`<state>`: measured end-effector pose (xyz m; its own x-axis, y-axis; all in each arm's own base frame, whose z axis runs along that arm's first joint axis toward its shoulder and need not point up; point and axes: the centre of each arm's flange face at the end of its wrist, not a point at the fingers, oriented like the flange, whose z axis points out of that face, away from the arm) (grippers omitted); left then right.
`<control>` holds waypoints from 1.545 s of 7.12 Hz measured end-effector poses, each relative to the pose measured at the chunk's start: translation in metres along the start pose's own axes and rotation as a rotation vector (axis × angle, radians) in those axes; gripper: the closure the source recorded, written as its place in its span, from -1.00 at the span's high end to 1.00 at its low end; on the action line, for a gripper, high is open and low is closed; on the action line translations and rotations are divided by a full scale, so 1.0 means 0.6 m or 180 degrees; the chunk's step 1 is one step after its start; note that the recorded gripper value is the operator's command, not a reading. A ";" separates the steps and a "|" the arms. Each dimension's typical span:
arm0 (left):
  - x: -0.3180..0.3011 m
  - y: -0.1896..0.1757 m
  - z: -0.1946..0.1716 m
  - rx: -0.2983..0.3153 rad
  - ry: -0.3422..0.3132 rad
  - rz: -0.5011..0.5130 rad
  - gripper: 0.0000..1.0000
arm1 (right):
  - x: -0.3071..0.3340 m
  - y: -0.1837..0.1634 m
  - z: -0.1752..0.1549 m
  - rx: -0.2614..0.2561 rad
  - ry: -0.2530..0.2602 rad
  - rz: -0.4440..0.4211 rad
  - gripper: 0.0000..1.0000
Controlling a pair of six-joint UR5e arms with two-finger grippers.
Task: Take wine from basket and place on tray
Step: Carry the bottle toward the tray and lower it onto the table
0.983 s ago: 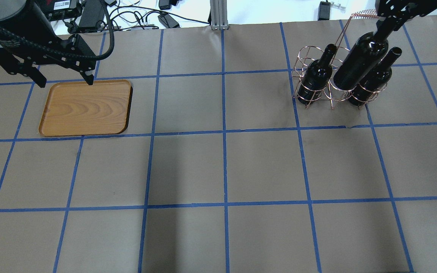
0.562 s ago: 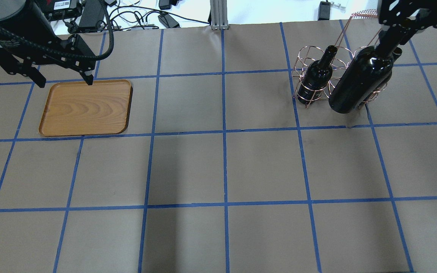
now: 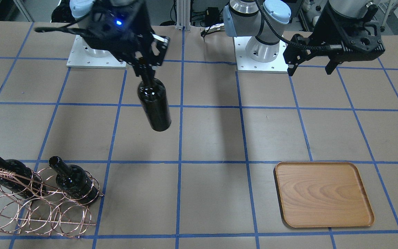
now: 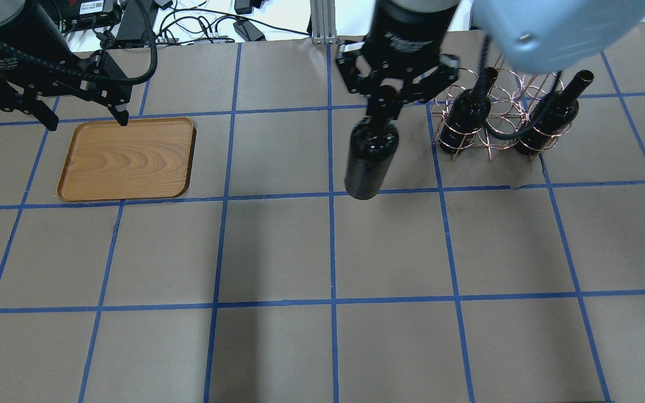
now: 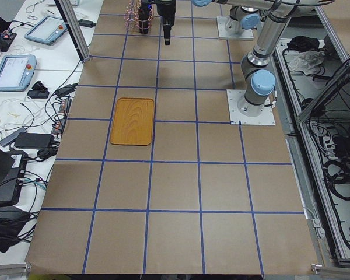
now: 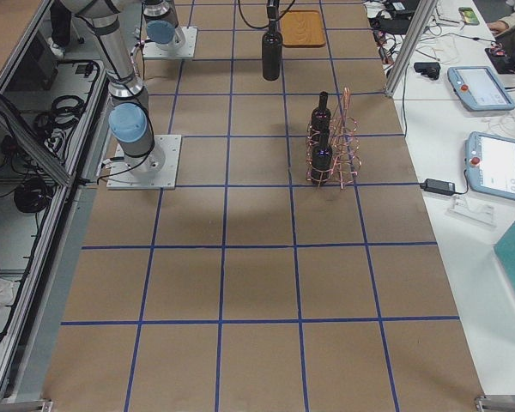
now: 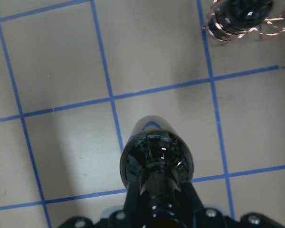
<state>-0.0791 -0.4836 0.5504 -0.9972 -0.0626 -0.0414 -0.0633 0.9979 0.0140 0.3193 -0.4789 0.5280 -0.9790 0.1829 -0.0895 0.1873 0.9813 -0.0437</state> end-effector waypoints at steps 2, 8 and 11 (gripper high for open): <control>-0.023 -0.001 -0.003 -0.0012 0.0010 -0.0067 1.00 | -0.126 0.040 0.117 0.0018 0.0028 0.0056 -0.86; -0.049 0.008 -0.005 -0.0084 0.0025 -0.0134 1.00 | -0.168 0.071 0.213 0.0117 0.0033 0.0015 -0.31; -0.050 0.012 -0.005 -0.0109 0.0027 -0.0136 1.00 | -0.168 0.073 0.217 0.0094 0.0054 0.0042 -0.29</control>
<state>-0.0501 -0.4745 0.5547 -0.9938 -0.1053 -0.0342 -0.1069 0.9932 0.0465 0.4367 -0.4621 0.4055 -0.9776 0.1970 -0.0735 0.2023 0.9767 -0.0721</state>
